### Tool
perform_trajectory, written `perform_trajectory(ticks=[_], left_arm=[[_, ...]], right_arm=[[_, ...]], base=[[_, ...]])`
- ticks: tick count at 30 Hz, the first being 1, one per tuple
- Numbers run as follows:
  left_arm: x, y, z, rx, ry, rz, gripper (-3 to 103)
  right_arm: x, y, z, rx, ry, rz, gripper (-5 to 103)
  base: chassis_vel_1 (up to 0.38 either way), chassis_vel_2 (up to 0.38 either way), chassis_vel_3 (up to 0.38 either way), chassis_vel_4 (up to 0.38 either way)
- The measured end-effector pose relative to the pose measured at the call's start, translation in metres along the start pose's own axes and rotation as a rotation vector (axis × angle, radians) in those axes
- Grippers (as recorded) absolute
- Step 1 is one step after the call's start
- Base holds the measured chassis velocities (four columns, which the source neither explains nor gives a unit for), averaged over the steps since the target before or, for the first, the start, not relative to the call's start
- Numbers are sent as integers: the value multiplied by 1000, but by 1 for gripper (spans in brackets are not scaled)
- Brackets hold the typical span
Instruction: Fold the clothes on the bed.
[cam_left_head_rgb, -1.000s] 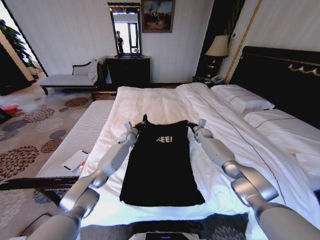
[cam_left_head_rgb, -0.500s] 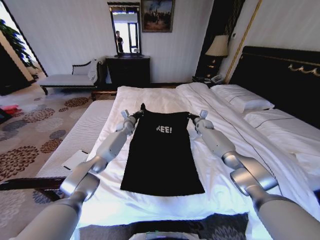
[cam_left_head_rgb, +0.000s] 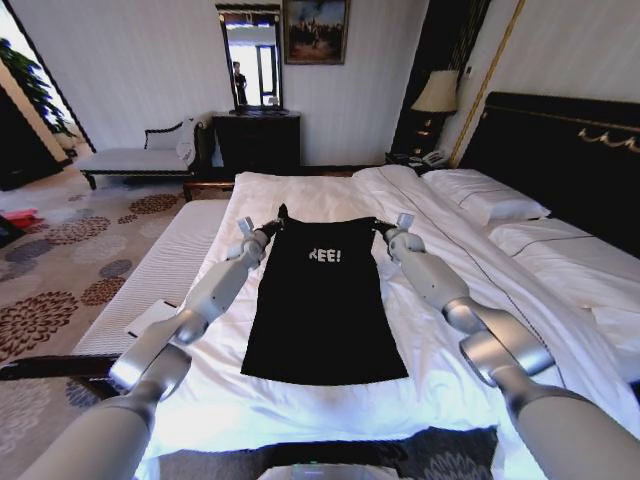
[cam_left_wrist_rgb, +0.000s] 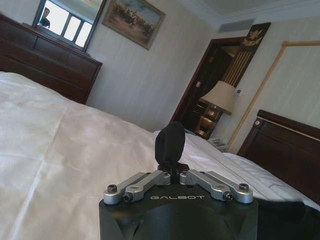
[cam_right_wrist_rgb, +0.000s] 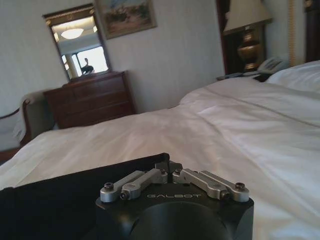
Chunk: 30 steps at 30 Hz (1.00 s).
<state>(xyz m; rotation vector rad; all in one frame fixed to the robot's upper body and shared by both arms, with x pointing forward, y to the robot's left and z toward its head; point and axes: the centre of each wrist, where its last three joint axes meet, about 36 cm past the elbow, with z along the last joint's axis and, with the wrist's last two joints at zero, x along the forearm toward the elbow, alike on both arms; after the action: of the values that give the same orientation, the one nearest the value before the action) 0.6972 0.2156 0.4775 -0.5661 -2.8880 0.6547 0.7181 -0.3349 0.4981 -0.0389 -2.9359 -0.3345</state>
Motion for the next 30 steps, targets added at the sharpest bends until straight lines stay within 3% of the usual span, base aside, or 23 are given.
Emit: perform_trajectory(ticks=[3, 6, 9, 14, 20, 30], left_arm=[[36, 19, 6, -8, -15, -18, 3], [56, 26, 11, -4, -20, -28, 3], [70, 25, 19, 2, -18, -25, 3], [107, 14, 36, 8, -20, -2, 3], [137, 9, 43, -9, -40, -2, 3], [165, 5, 62, -65, -77, 13, 3]], right_arm=[[10, 6, 8, 12, -1, -23, 0], [26, 8, 17, 24, 5, -43, 0], [40, 8, 26, 32, 9, -50, 0], [61, 32, 34, 39, 9, -102, 0], [89, 45, 35, 48, 8, -141, 0], [144, 17, 40, 11, 10, -104, 0]], base=[[0, 0, 0, 0], [0, 0, 0, 0], [0, 0, 0, 0], [0, 0, 0, 0], [0, 0, 0, 0], [0, 0, 0, 0]])
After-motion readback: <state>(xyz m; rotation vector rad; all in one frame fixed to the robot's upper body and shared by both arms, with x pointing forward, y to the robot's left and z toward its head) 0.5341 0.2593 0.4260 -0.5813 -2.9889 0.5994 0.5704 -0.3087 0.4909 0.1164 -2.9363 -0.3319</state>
